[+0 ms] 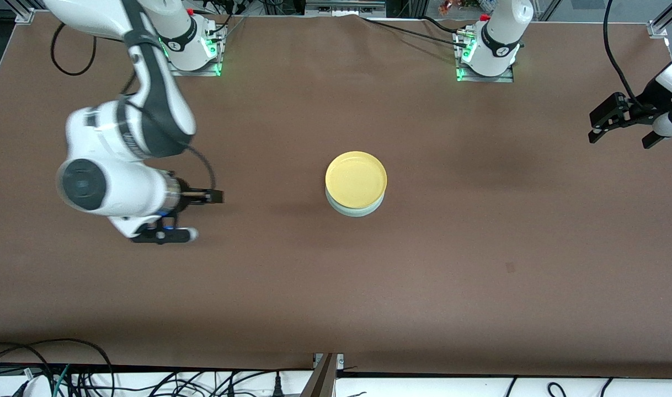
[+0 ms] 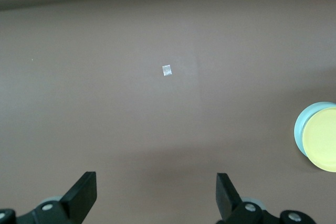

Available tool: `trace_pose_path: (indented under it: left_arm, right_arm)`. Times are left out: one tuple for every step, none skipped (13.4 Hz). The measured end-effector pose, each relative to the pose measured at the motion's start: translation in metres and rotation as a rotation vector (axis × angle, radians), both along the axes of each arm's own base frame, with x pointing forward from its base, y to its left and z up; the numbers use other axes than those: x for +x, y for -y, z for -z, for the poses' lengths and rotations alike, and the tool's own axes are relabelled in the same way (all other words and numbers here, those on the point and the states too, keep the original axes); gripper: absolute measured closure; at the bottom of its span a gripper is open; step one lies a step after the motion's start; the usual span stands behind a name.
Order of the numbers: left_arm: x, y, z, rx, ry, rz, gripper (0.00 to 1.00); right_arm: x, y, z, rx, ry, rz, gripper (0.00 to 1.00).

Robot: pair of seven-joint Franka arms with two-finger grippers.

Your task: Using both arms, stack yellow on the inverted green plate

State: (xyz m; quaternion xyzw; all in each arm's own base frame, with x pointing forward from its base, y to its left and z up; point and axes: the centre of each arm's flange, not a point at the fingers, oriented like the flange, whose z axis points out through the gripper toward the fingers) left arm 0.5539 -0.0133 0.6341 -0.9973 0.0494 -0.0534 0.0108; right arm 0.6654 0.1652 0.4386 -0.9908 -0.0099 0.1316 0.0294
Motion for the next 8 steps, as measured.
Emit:
trace_pose_path:
  left_arm:
    - [0.004, 0.002, 0.004, 0.001, -0.006, 0.003, 0.0]
    - [0.008, 0.005, 0.008, 0.002, -0.013, 0.007, 0.0]
    - [0.011, 0.007, 0.011, 0.002, -0.018, 0.012, 0.0]
    - [0.013, 0.01, 0.014, 0.003, -0.021, 0.016, 0.0]
    - [0.014, 0.012, 0.014, 0.003, -0.021, 0.019, 0.0]
    - [0.015, 0.013, 0.014, 0.003, -0.021, 0.02, 0.0]
    - [0.014, 0.013, 0.013, 0.003, -0.02, 0.02, 0.0]
    - [0.014, 0.013, 0.013, 0.003, -0.02, 0.02, 0.0]
  right_arm:
    - [0.0, 0.021, -0.019, 0.007, -0.011, -0.008, 0.0]
    - [-0.001, 0.039, -0.036, 0.015, -0.012, -0.024, 0.0]
    - [-0.003, 0.055, -0.052, 0.012, -0.005, -0.041, 0.0]
    - [-0.006, 0.069, -0.066, -0.007, 0.004, -0.049, 0.0]
    - [-0.01, 0.08, -0.081, -0.037, 0.016, -0.048, 0.0]
    - [-0.016, 0.089, -0.094, -0.063, 0.025, -0.043, 0.0]
    - [-0.022, 0.098, -0.107, -0.074, 0.032, -0.037, 0.0]
    - [-0.029, 0.106, -0.118, -0.076, 0.042, -0.031, 0.0]
